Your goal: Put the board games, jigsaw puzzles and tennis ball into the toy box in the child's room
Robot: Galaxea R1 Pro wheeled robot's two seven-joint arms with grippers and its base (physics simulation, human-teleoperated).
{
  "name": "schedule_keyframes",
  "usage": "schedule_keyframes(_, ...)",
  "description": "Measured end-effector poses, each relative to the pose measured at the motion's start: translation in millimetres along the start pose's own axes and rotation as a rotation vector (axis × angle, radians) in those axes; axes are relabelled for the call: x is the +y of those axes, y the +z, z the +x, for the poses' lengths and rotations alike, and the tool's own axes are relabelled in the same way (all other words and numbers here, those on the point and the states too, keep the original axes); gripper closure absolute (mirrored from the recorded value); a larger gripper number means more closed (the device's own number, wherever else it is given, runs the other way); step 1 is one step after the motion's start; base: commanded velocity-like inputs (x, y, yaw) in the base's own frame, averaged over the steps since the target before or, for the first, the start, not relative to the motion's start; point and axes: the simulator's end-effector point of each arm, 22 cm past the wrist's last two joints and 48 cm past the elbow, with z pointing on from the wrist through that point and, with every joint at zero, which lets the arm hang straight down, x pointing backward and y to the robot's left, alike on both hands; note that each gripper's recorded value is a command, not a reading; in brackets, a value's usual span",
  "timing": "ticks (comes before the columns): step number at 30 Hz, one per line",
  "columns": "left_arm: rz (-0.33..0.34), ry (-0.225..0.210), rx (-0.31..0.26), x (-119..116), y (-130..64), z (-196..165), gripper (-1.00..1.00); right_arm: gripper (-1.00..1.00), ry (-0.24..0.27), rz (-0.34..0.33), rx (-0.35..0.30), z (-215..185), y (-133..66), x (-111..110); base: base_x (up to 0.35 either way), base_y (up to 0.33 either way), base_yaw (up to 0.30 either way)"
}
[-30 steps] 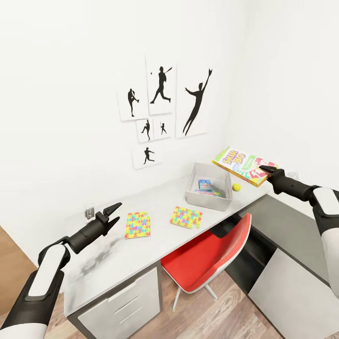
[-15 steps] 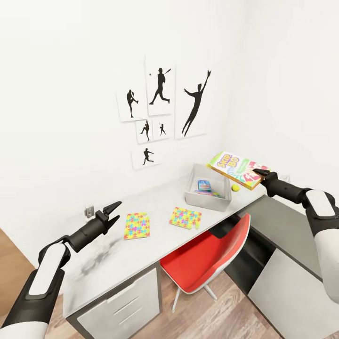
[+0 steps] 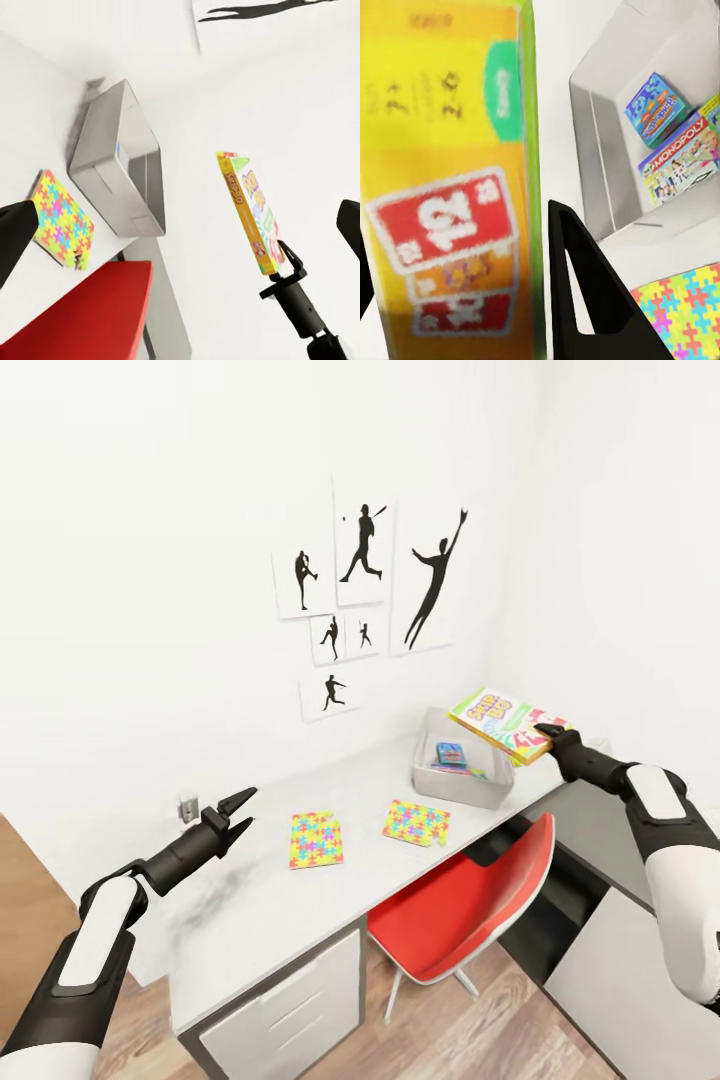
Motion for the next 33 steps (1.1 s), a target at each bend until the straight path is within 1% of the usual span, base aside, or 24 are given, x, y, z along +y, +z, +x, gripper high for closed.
schedule_keyframes(3, 0.0, 0.001, 0.0, 0.0, 0.0, 0.0, -1.0, 1.0, 0.012, 0.009, -0.011, -2.3, -0.1, -3.6, 0.0, 0.28, 0.0)
schedule_keyframes(7, 0.0, 0.002, 0.001, -0.3, -0.2, -0.2, -1.0, 1.0, 0.043, 0.01, -0.039, -12.2, -2.3, -5.6, 0.0, 0.285, 0.0)
schedule_keyframes(10, 0.0, 0.002, 0.001, -0.3, -0.3, -0.2, -1.0, 1.0, 0.054, 0.015, -0.052, -17.1, -3.1, -6.4, 0.0, 0.287, 0.0)
schedule_keyframes(14, 0.0, 0.002, 0.001, -0.4, -0.4, -0.3, -1.0, 1.0, 0.064, 0.053, -0.086, -28.0, -5.0, -14.0, 0.0, 0.269, 0.0)
schedule_keyframes(15, 0.0, 0.002, 0.002, -0.4, -0.4, -0.2, -1.0, 1.0, 0.066, 0.083, -0.098, -32.2, -5.8, -19.8, 0.0, 0.174, 0.0)
schedule_keyframes(18, 0.002, 0.001, 0.002, -1.2, 0.4, 0.8, -1.0, 1.0, 0.087, 0.113, -0.112, -37.3, -5.9, -25.0, 0.0, 0.107, 0.0)
schedule_keyframes(19, 0.007, 0.003, 0.002, -3.6, 0.9, 1.2, -1.0, 1.0, 0.109, 0.127, -0.124, -41.6, -6.5, -29.1, 0.0, 0.071, 0.0)
schedule_keyframes(21, 0.01, 0.006, 0.002, -5.3, 1.1, 1.1, -1.0, 1.0, 0.125, 0.133, -0.13, -43.1, -6.8, -31.7, 0.0, 0.047, 0.0)
schedule_keyframes(22, 0.016, 0.011, 0.001, -8.6, 1.3, 0.8, -1.0, 1.0, 0.151, 0.15, -0.139, -46.1, -8.4, -40.2, 0.0, 0.029, 0.0)
schedule_keyframes(23, 0.018, 0.014, 0.0, -9.9, 1.4, 0.7, -1.0, 1.0, 0.169, 0.156, -0.142, -47.0, -9.0, -44.1, 0.0, 0.023, 0.0)
schedule_keyframes(25, 0.021, 0.018, 0.0, -12.1, 1.3, 0.5, -1.0, 1.0, 0.191, 0.175, -0.148, -50.3, -11.9, -52.5, 0.0, 0.019, 0.0)
schedule_keyframes(26, 0.021, 0.018, 0.0, -12.0, 1.4, 0.5, -1.0, 1.0, 0.195, 0.172, -0.148, -50.2, -11.6, -51.9, 0.0, 0.015, 0.0)
schedule_keyframes(29, 0.024, 0.02, -0.001, -13.9, 1.4, 0.4, -1.0, 1.0, 0.213, 0.201, -0.157, -54.9, -16.6, -63.1, 0.0, 0.01, 0.0)
schedule_keyframes(33, 0.025, 0.022, -0.001, -14.8, 1.6, 0.5, -1.0, 1.0, 0.231, 0.215, -0.158, -54.3, -17.5, -69.2, 0.0, 0.006, 0.0)
